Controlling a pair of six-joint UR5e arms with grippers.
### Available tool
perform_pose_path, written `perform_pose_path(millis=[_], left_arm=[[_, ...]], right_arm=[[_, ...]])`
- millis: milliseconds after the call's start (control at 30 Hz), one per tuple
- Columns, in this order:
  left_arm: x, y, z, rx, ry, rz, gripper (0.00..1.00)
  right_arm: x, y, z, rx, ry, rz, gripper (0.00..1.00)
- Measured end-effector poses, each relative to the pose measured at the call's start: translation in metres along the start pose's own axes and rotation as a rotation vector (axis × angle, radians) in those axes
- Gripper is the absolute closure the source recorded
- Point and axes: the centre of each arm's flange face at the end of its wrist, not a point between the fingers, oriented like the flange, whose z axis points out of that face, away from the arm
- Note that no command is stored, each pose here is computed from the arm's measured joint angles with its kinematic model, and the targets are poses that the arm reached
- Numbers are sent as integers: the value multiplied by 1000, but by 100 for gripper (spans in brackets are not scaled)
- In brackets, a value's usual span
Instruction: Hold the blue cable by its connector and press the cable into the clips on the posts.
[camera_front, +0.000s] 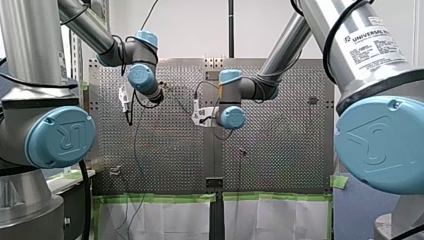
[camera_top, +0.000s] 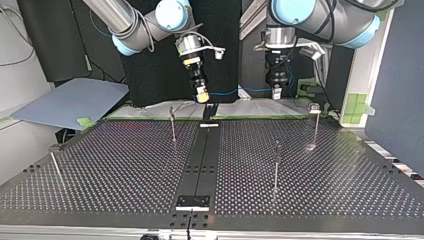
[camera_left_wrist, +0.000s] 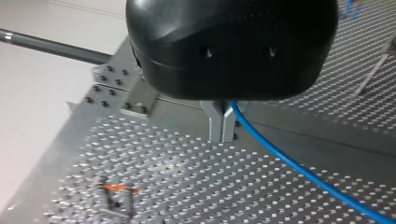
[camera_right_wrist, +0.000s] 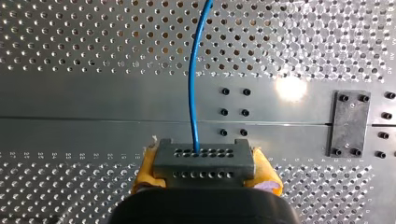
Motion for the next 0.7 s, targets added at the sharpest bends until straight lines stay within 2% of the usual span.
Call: perform_pose_path(millis=[100, 267, 467, 700], left_arm=[[-4, 2, -4, -5, 7, 8, 100], [-13, 5, -5, -9, -18, -2, 100], [-8, 13, 7, -25, -2, 7, 100], [-15, 24, 21, -40, -12, -1, 100]], right_arm=[[2, 0, 2, 0, 1, 1, 100], [9, -1, 8, 0, 3, -1, 100], [23, -2, 19, 0, 5, -7, 100], [39, -4, 31, 0, 18, -6, 100]])
